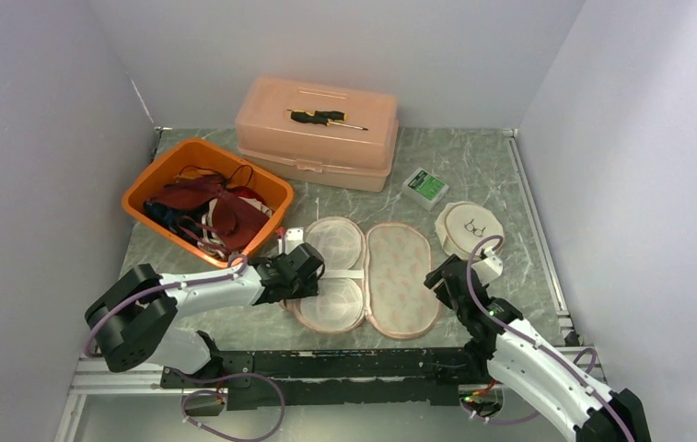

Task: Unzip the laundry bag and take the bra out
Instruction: Close the laundry bag at the center of the board.

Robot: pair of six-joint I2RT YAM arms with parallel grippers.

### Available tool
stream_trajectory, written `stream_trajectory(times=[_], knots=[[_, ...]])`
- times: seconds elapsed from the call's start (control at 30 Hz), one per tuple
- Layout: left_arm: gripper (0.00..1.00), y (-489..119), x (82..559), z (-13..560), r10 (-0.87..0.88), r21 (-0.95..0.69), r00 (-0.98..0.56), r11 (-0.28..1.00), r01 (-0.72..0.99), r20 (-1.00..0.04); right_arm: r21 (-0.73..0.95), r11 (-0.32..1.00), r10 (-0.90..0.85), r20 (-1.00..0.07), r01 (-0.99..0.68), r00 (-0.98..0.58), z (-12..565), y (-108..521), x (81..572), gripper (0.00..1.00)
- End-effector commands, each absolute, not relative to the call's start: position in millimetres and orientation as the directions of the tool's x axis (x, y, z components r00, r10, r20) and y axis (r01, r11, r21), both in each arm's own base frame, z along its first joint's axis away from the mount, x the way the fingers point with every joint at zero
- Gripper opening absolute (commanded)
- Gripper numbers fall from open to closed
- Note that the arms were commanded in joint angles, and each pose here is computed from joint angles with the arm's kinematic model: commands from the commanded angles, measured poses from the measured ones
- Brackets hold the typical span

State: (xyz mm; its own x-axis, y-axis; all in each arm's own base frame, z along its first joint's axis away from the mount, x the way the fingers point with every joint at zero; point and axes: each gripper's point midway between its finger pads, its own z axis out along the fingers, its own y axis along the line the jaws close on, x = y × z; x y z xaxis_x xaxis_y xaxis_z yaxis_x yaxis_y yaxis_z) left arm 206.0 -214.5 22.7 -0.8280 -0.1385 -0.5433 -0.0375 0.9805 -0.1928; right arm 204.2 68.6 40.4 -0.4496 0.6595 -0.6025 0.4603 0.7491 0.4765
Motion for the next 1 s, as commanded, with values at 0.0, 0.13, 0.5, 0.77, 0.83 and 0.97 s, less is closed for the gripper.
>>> stream_trajectory(times=[0.0,0.13,0.5,0.77,0.83,0.97], knots=[[0.59,-194,198,17,-0.148,-0.146,-0.833,0.986,-0.083,-0.533,0.503,0.732,0.680,-0.572,0.460,-0.458,29,77,208,0.67],[0.58,-197,197,15,-0.156,-0.162,-0.838,0.983,-0.082,-0.523,0.484,0.744,0.668,-0.564,0.461,-0.485,22,79,205,0.58],[0.57,-202,195,15,-0.172,-0.189,-0.844,0.978,-0.085,-0.509,0.404,0.789,0.615,-0.533,0.464,-0.582,7,85,198,0.39],[0.56,-198,191,25,-0.192,-0.218,-0.833,0.972,-0.089,-0.519,0.285,0.843,0.537,-0.495,0.457,-0.682,-3,90,195,0.22],[0.56,-198,190,26,-0.196,-0.226,-0.833,0.970,-0.088,-0.517,0.285,0.846,0.532,-0.492,0.450,-0.689,-3,91,195,0.13],[0.56,-201,190,28,-0.188,-0.240,-0.834,0.968,-0.069,-0.519,0.303,0.849,0.529,-0.507,0.434,-0.681,5,92,198,0.00]])
